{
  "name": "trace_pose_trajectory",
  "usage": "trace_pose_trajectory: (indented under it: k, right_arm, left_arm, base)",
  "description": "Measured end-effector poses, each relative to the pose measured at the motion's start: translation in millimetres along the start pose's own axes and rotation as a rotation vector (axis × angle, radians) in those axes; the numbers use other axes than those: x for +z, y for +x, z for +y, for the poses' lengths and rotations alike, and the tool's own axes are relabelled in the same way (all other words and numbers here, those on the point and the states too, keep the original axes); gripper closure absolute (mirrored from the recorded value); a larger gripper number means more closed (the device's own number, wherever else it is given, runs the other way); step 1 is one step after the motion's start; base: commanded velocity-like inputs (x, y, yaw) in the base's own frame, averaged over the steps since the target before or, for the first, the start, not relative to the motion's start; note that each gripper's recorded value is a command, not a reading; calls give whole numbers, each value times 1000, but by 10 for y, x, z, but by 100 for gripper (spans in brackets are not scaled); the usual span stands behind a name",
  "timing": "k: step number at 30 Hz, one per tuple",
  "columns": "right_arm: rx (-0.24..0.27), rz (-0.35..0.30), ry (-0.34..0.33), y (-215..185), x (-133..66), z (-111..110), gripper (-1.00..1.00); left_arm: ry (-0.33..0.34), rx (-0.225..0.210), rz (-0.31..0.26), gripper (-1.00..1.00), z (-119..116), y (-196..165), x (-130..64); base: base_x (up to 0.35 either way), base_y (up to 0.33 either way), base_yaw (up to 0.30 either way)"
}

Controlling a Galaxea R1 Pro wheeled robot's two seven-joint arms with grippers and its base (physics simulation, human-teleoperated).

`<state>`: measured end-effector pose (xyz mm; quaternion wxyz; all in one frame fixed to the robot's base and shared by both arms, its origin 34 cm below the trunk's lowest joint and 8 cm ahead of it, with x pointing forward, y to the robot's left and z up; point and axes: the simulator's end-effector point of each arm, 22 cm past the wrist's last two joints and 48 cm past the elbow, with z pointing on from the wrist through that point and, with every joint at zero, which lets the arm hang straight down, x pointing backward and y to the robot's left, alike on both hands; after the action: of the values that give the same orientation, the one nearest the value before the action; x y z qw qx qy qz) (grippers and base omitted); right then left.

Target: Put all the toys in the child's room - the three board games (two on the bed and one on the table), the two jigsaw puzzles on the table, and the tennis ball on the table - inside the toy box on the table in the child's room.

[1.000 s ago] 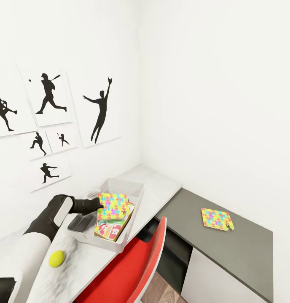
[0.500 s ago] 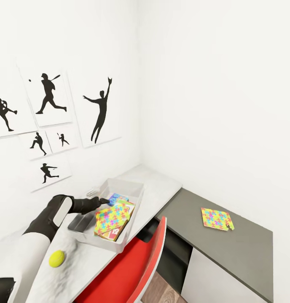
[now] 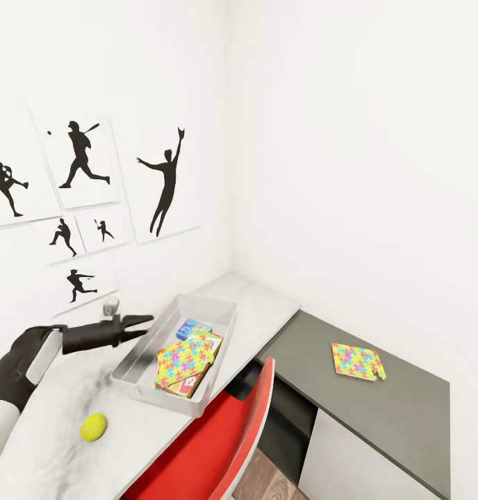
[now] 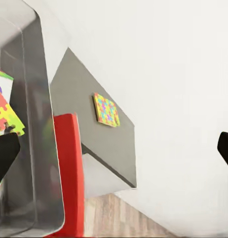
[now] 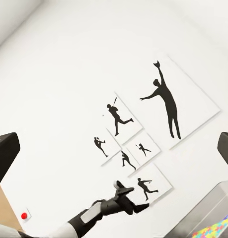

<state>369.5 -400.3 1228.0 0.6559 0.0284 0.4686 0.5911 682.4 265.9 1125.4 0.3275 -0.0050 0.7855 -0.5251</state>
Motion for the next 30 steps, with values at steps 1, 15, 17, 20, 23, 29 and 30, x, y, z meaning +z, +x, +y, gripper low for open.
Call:
trace_pose_trajectory:
  k: [1, 15, 17, 20, 23, 29, 30]
  right_arm:
    - [0, 0, 0, 0, 0, -1, -100]
    - [-7, -2, -12, -21, 0, 48, -100]
    - [-9, -3, -15, -27, 0, 59, -100]
    - [-11, -5, -18, -33, 0, 73, -100]
    - [-13, -6, -22, -39, -1, 87, -100]
    - [-16, -11, -27, -51, -11, 107, -100]
    - [-15, -12, -27, -54, -15, 107, -100]
  left_arm:
    - [72, -8, 3, -100, -85, 71, -135]
    - [407, 104, 47, -100, -833, 383, -456]
    - [409, 106, 47, -100, -850, 383, -460]
    - [411, 111, 47, -100, -874, 380, -467]
    - [413, 114, 46, -100, -896, 376, -476]
    - [416, 122, 44, -100, -938, 368, -496]
    - [415, 123, 44, -100, -944, 367, -500]
  base:
    - [0, 0, 0]
    - [0, -229, -147]
    - [0, -310, -186]
    - [-23, -311, -186]
    - [-59, -311, -187]
    - [-23, -295, -187]
    - [-6, -231, -187]
